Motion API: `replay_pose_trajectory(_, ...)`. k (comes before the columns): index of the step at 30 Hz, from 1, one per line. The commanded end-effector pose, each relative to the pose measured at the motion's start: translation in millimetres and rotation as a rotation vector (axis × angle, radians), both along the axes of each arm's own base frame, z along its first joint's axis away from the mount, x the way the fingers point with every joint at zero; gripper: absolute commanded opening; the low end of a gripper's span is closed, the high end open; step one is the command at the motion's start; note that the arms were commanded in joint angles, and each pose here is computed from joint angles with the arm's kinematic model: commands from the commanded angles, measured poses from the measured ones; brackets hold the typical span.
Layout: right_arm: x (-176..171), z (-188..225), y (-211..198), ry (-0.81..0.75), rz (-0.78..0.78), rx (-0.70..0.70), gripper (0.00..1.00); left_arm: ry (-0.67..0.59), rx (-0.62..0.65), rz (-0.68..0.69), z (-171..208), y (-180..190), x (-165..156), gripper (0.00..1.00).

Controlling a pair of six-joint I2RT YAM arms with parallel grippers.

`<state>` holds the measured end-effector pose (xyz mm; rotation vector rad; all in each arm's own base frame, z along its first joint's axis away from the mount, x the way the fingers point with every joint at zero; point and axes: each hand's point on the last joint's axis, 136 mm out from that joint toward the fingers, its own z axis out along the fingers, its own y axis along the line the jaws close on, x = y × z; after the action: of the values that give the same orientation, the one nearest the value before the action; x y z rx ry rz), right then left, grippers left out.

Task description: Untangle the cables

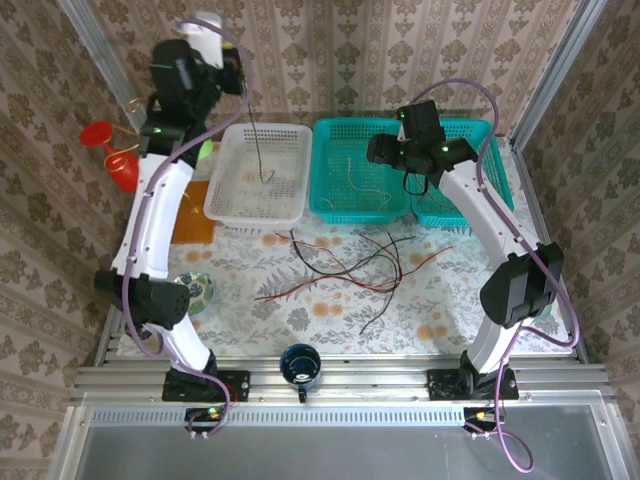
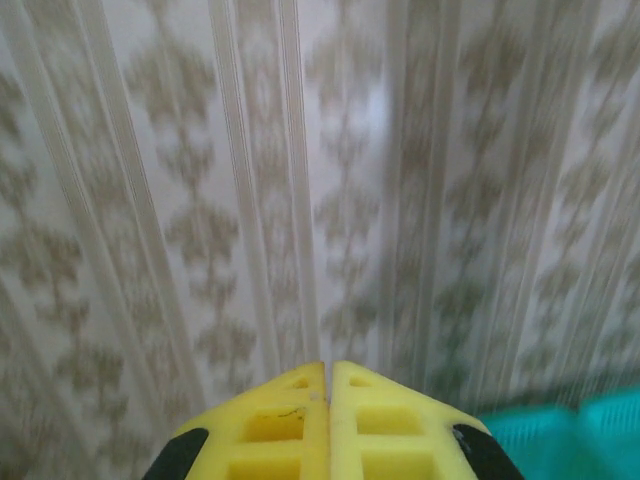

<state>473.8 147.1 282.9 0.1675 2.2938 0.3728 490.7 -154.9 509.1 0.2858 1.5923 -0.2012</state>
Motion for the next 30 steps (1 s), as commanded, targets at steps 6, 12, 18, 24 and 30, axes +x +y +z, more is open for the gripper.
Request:
replay_pose_trajectory(6, -10.1, 19.3, -6.9, -0.045, -0.005, 0.033, 0.73, 0.458, 0.393, 0.057, -221.9, -26.9, 19.4, 0.00)
replay_pose_trajectory(12, -15.7, 17.6, -8.4, -0.038, -0.004, 0.033, 0.73, 0.736, 0.482, 0.058, -332.9, -30.5, 19.6, 0.00)
replay_pose_trajectory(18, -21.5, 17.1, -13.4, -0.038, -0.010, 0.028, 0.73, 0.934, 0.399, 0.081, -383.1, -16.3, 22.1, 0.00)
replay_pose_trajectory(24, -22.8, 15.4, -14.5, -0.032, -0.011, 0.026, 0.73, 1.026, 0.207, 0.073, -398.3, -9.0, 22.0, 0.00)
replay_pose_trajectory(30, -23.6, 12.9, -12.9, -0.023, -0.007, 0.035, 0.74, 1.085, 0.250, 0.063, -414.4, -10.1, 14.7, 0.12)
